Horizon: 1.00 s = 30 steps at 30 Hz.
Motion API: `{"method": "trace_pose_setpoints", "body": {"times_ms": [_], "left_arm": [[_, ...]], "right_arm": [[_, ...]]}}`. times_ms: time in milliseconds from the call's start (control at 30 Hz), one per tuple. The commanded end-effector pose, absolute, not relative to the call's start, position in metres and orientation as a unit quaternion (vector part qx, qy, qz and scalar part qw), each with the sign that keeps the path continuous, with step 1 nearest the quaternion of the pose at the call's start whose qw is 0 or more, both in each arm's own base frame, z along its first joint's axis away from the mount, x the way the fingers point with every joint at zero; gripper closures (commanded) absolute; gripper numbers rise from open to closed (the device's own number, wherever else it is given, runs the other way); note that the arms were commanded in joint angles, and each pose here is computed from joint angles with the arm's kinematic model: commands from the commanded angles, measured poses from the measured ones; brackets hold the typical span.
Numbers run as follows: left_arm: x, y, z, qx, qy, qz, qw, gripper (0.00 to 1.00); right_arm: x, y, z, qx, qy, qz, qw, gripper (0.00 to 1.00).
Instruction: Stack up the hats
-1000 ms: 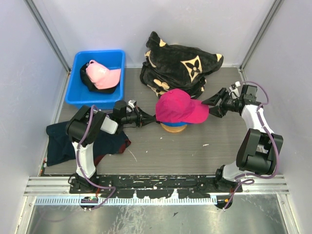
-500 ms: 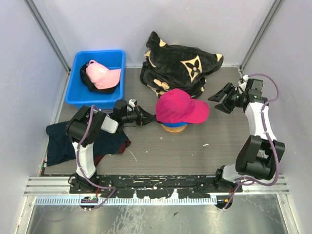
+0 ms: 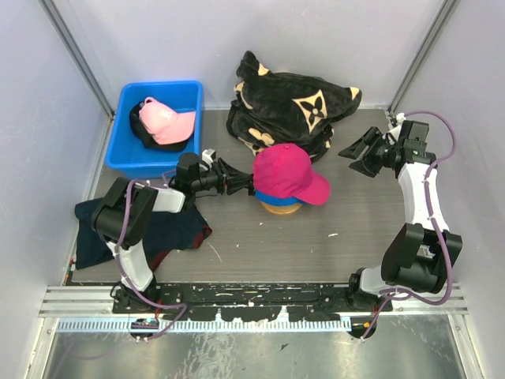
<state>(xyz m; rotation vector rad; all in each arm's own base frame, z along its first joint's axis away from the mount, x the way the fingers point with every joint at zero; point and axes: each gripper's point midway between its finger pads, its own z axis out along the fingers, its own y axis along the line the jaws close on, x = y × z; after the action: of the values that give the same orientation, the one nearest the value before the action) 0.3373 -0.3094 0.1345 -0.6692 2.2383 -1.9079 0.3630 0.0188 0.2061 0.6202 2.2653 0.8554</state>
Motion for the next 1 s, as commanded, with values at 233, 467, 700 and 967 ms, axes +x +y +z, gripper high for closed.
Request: {"method": "trace_pose_setpoints", "body": {"times_ms": [233,467,700,967], "left_arm": [[0.34,-0.278,0.152,-0.242,0.735,-0.625,0.108,0.57],[0.349,-0.261,0.177,-0.245,0.726,-0.629,0.132,0.56],[0.38,-0.207,0.232,-0.229,0.767,-0.559,0.219,0.52],[0.436,-0.124,0.285,-0.261,0.766,-0.499,0.31,0.45]], "right_arm": [[0.377,0.034,0.238,0.197,0.85,0.331,0.36,0.36],[0.379,0.038,0.242,0.192,0.849,0.337,0.36,0.36],[0.386,0.043,0.26,0.189,0.836,0.35,0.377,0.35],[0.394,0.046,0.276,0.176,0.831,0.35,0.395,0.35]]}}
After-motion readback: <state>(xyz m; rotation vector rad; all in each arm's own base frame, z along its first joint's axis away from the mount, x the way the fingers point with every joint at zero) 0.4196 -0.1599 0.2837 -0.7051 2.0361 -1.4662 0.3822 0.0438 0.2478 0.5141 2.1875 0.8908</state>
